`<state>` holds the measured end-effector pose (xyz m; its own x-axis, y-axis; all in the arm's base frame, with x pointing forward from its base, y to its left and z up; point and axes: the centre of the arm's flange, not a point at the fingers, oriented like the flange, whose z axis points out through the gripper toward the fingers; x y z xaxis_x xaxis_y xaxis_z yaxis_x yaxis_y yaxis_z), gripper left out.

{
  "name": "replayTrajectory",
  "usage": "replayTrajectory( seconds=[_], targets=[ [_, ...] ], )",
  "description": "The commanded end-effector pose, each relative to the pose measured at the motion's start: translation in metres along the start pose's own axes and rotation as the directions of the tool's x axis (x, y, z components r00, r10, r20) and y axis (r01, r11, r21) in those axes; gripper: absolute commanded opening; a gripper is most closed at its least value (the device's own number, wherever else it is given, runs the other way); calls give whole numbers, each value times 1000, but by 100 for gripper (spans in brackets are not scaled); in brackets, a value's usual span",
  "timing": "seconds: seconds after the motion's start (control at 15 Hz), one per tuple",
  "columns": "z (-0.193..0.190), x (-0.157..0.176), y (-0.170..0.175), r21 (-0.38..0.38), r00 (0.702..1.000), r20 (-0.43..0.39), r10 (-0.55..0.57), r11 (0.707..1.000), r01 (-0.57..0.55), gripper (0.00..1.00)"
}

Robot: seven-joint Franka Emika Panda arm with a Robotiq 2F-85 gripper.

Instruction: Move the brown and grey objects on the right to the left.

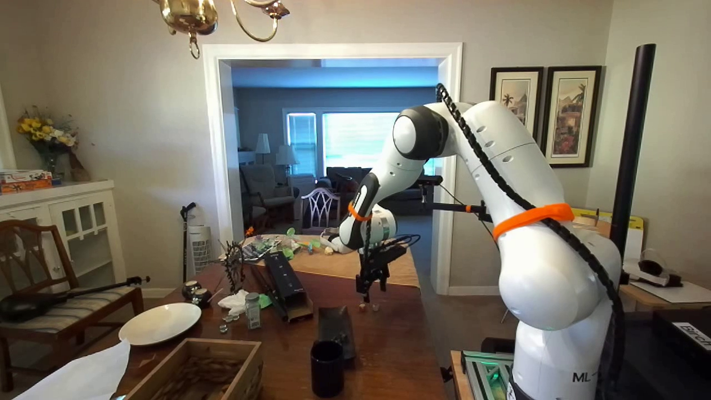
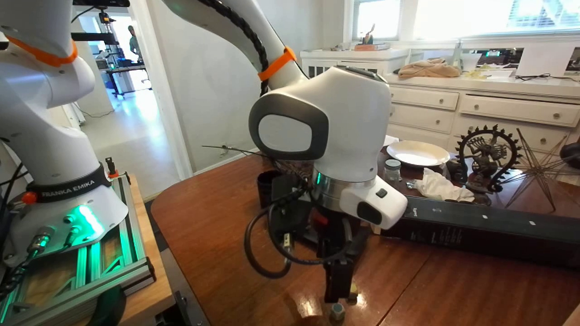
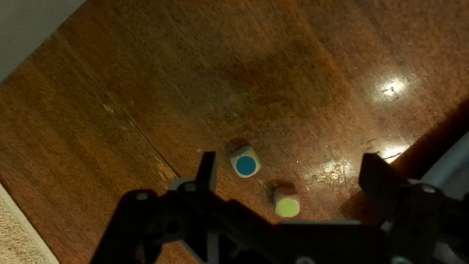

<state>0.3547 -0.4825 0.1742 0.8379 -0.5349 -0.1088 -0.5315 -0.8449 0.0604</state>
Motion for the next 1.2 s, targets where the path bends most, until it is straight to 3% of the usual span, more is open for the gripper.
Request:
replayTrajectory(
  seconds=[0.0,0.6,1.13],
  targets=[
    [-19,-16,6,19,999,-9,-32,999,32,100],
    [-60,-30,27,179,978,-74,-193,963,204,100],
    [-74,-31,29,207,945,-168,-281,927,313,100]
  ],
)
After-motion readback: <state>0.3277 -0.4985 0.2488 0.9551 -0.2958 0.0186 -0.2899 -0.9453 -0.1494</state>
